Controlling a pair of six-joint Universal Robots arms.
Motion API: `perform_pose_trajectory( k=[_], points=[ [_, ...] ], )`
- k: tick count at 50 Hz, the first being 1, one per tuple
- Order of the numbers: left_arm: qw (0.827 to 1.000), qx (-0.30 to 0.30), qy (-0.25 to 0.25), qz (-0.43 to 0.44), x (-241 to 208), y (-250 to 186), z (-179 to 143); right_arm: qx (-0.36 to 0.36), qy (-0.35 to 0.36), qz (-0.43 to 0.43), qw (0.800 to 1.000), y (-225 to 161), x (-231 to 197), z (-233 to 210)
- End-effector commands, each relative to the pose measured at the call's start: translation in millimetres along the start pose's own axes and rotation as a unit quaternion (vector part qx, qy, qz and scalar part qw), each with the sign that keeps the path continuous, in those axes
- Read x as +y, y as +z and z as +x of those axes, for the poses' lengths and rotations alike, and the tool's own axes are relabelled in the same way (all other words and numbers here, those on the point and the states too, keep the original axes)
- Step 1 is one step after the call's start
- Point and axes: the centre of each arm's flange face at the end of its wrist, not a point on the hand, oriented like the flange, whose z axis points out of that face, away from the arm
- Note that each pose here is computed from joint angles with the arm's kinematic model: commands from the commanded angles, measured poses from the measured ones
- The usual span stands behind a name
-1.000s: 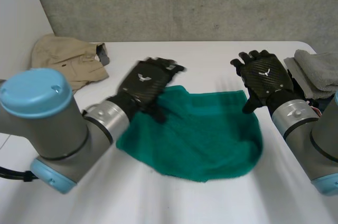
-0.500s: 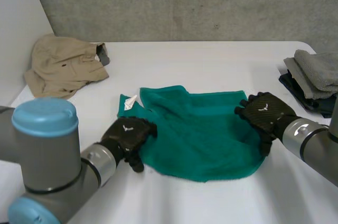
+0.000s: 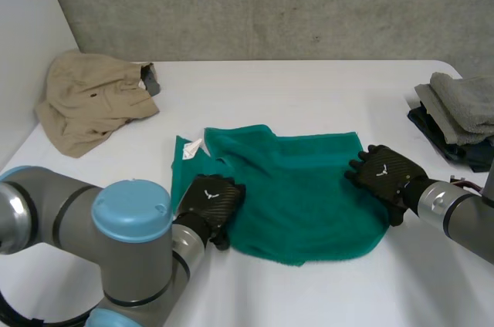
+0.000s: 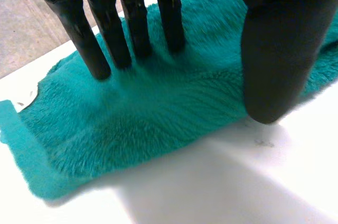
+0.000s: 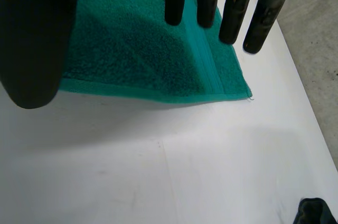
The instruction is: Fold the laundry.
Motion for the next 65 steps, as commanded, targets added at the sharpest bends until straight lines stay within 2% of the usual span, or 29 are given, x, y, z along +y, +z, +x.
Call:
perform_pose_trajectory(
  k=[1, 8, 13, 18, 22, 24, 30, 32, 37, 42, 47, 54, 60, 65],
  points=[
    [1.0, 0.0, 0.004, 0.021, -10, 7, 6, -0.009, 0.007, 0.019, 1.0, 13, 6, -5],
    [0.998, -0.025, -0.001, 0.057, -38, 4, -2, -0.018, 0.026, 0.04, 0.999, 18, 3, -4],
    [0.991, -0.04, -0.01, 0.126, -86, -12, -15, 0.003, 0.081, 0.05, 0.995, 14, -7, 14],
    [0.982, -0.055, -0.016, 0.181, -130, -32, -30, 0.063, 0.135, 0.098, 0.984, -15, -47, 59],
    [0.977, -0.077, -0.022, 0.196, -155, -42, -52, 0.107, 0.15, 0.132, 0.974, -35, -72, 88],
    [0.975, -0.087, -0.024, 0.202, -168, -47, -65, 0.127, 0.149, 0.147, 0.969, -45, -84, 99],
    [0.973, -0.065, -0.021, 0.22, -188, -57, -72, 0.215, 0.141, 0.194, 0.947, -94, -127, 137],
    [0.973, -0.063, -0.021, 0.223, -191, -55, -77, 0.221, 0.142, 0.199, 0.944, -97, -132, 138],
    [0.973, -0.085, -0.023, 0.212, -187, -41, -97, 0.206, 0.137, 0.216, 0.945, -93, -149, 127],
    [0.981, -0.099, -0.027, 0.165, -159, -1, -112, 0.141, 0.157, 0.192, 0.958, -49, -151, 86],
    [0.985, -0.119, -0.035, 0.116, -124, 39, -136, 0.094, 0.169, 0.165, 0.967, -20, -142, 53],
    [0.989, -0.119, -0.037, 0.076, -82, 73, -138, 0.018, 0.185, 0.137, 0.973, 18, -131, 0],
    [0.988, -0.13, 0.001, 0.082, -70, 87, -138, 0.027, 0.193, 0.112, 0.974, 32, -121, -4],
    [0.99, -0.123, 0.012, 0.07, -65, 82, -131, 0.065, 0.206, 0.095, 0.972, 21, -121, 8]
  ],
)
